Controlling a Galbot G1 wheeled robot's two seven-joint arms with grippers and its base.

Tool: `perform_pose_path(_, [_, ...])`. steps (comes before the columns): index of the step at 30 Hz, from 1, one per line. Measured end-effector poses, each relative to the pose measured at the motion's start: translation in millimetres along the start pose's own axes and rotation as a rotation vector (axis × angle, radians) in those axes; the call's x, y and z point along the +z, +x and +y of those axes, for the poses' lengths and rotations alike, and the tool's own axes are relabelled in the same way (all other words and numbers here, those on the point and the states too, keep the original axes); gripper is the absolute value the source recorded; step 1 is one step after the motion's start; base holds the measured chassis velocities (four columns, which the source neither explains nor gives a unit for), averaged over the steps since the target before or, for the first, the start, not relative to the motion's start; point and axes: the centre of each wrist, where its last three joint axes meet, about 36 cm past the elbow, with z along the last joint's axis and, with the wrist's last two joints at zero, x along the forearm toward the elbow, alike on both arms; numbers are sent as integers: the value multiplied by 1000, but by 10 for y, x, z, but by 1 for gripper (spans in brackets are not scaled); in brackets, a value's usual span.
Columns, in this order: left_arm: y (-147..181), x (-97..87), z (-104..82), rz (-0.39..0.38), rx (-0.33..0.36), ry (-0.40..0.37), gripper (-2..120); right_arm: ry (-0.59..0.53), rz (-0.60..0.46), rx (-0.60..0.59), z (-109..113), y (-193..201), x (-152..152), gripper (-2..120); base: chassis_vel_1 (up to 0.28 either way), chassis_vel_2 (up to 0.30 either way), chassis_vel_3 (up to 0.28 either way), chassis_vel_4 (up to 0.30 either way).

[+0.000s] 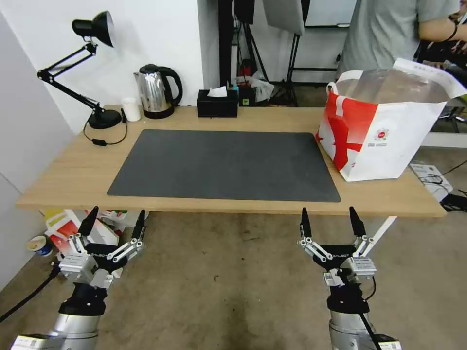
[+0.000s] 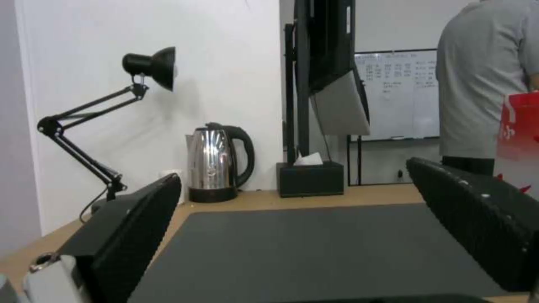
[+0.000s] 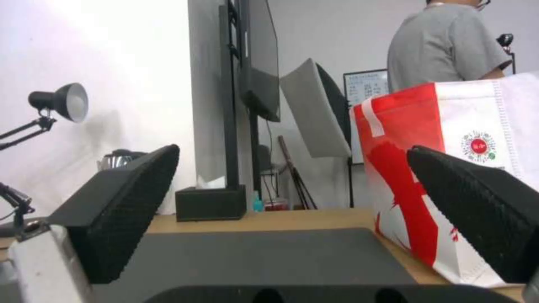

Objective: Pick up the trash from the table and place it into the takeout bag.

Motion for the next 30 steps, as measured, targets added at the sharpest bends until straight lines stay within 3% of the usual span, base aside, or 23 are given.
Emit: perform_pose_path(30, [-4,-8,0,0,0,-1,100,0,0,0,0,0,0,100,0,0,0,0])
